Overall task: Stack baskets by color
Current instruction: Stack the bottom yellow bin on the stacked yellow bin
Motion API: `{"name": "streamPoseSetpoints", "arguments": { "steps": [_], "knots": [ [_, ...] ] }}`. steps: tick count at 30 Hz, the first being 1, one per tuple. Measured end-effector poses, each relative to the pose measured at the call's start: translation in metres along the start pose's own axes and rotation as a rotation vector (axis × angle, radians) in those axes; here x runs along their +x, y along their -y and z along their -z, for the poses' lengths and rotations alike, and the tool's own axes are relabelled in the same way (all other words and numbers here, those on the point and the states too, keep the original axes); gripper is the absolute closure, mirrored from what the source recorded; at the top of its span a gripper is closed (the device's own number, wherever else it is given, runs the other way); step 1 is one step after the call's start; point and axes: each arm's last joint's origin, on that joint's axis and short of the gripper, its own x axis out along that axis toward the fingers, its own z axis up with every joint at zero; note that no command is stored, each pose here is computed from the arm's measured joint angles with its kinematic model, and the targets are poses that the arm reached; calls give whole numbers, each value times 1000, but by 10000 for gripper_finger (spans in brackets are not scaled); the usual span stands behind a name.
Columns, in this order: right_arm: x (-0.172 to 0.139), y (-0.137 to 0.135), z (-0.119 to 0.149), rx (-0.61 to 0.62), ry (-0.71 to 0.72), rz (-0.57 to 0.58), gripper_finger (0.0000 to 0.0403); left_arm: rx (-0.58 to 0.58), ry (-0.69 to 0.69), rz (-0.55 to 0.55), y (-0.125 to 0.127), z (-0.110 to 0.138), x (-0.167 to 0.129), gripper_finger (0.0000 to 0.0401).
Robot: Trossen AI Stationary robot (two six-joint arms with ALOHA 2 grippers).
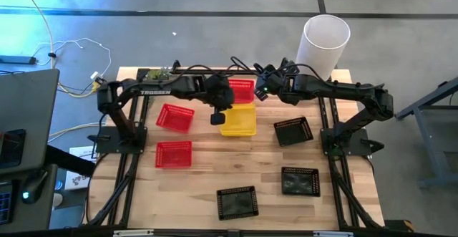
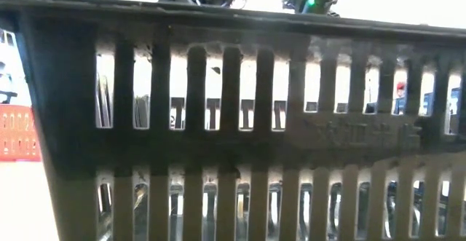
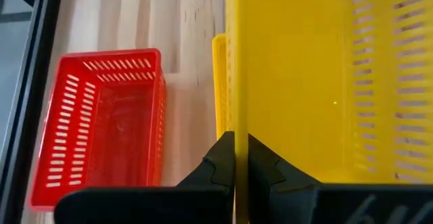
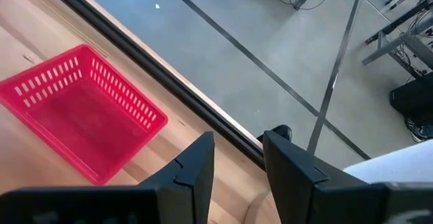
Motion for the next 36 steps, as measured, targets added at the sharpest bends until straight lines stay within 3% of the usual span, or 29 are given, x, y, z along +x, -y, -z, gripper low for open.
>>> {"name": "streamPoseSetpoints", "arguments": {
  "steps": [12,30,36],
  "knots": [
    [0,0,3,13,-27,-22,289,-86,-72,53,-17,16,22,401],
    [-1,0,4,6,-42,-22,289,-74,-140,109,-13,26,41,401],
    [0,0,5,3,-45,-22,289,-49,-131,125,-10,24,41,379]
  ]
}}
